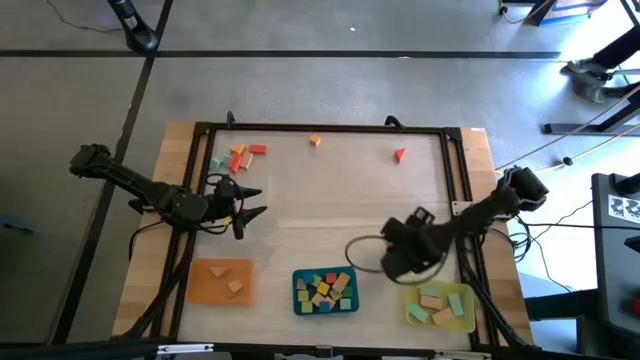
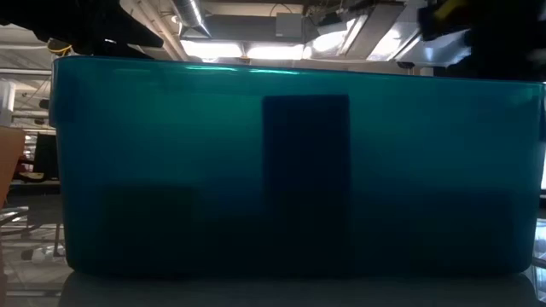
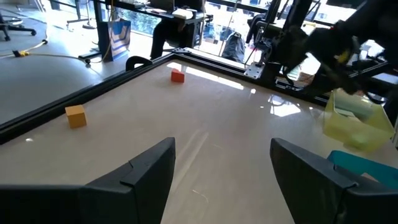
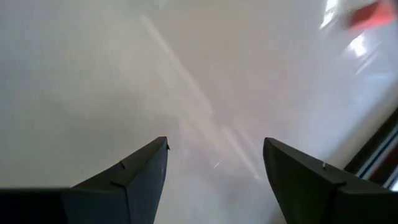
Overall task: Sort blocks by size
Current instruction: Put the orange triangular block into the orange bin
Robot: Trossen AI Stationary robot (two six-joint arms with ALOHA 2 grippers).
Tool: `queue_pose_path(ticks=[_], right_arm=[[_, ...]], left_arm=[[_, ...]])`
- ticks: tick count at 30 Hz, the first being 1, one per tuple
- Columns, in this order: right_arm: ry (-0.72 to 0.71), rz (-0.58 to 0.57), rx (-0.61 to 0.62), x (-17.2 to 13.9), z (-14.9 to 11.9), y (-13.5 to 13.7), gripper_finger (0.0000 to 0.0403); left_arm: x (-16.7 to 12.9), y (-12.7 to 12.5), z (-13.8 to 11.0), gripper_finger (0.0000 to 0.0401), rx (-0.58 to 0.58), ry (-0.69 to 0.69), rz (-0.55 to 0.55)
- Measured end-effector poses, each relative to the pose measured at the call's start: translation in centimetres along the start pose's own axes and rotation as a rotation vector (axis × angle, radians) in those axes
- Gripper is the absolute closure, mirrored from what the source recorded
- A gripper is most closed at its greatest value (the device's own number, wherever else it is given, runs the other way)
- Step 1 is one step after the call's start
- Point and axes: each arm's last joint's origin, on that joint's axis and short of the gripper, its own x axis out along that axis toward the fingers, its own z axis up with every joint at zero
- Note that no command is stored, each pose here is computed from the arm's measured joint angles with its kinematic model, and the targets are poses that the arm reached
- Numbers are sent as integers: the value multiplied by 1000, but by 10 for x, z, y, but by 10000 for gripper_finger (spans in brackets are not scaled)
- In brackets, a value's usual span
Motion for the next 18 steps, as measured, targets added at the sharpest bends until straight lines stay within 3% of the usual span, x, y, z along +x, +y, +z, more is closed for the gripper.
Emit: queue_pose_path(ticks=[5,10,18], right_arm=[[-48,-85,-20,14,30,-18,141],[-46,-82,-46,39,59,-35,141],[-14,-127,86,101,86,-81,141]], left_arm=[[0,0,0,151,4,0,0],[2,2,1,151,-10,-9,16],[4,5,2,151,-33,-13,38]])
